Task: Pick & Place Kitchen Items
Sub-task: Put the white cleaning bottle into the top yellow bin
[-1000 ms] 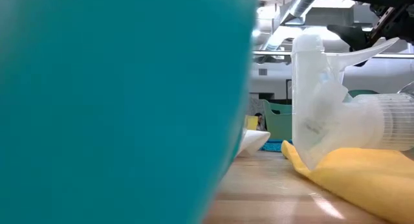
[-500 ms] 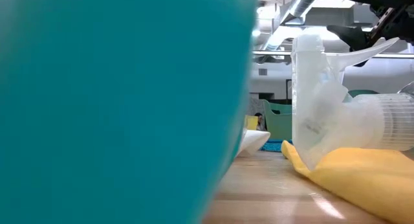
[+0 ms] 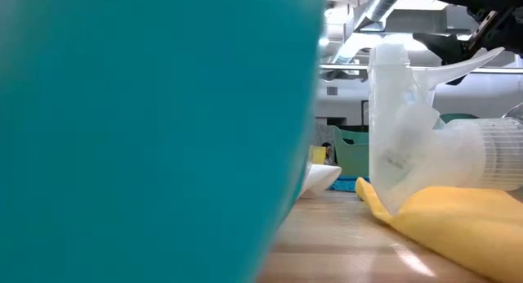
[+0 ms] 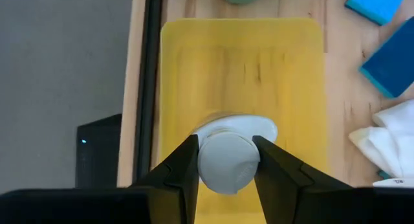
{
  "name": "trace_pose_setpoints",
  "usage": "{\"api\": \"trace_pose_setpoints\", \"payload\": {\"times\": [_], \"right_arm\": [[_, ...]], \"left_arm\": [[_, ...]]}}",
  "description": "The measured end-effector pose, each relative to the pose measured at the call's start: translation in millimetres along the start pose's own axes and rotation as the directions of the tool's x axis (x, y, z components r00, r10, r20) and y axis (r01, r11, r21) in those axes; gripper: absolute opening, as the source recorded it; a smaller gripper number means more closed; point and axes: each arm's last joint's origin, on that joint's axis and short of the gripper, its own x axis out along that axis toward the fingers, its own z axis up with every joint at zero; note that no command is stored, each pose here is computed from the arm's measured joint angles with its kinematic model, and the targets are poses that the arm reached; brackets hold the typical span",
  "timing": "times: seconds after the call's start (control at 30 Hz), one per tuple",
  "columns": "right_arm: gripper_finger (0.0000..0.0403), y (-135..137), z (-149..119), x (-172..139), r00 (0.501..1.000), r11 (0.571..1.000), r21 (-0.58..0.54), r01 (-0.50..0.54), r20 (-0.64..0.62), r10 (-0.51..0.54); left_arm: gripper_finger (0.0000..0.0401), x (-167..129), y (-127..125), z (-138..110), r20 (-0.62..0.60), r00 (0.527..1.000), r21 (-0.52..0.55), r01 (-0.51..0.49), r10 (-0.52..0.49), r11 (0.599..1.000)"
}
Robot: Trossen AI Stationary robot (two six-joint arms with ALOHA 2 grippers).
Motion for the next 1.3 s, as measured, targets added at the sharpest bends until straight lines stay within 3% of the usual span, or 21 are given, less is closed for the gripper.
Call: {"api": "trace_pose_setpoints", "payload": {"times": [0.53, 0.83, 1.3], "right_arm": [[0.0278, -1, -2, 0, 1.000, 1.000, -0.004, 0.008, -0.019, -0.008], [0.0278, -1, -2, 0, 1.000, 1.000, -0.003, 0.008, -0.021, -0.008], [0.0278, -1, -3, 0, 0.999, 1.000, 0.000, 0.009, -0.033, -0.009]], "left_arm": [[0.0109, 1, 11, -15, -0.058, 0.998, -0.143, 0.011, -0.020, 0.990], [0.0109, -7, 15, -17, -0.056, 0.998, -0.168, -0.033, 0.024, 0.985], [0.0109, -12, 14, -22, -0.086, 0.996, -0.240, -0.018, -0.003, 0.971]]}}
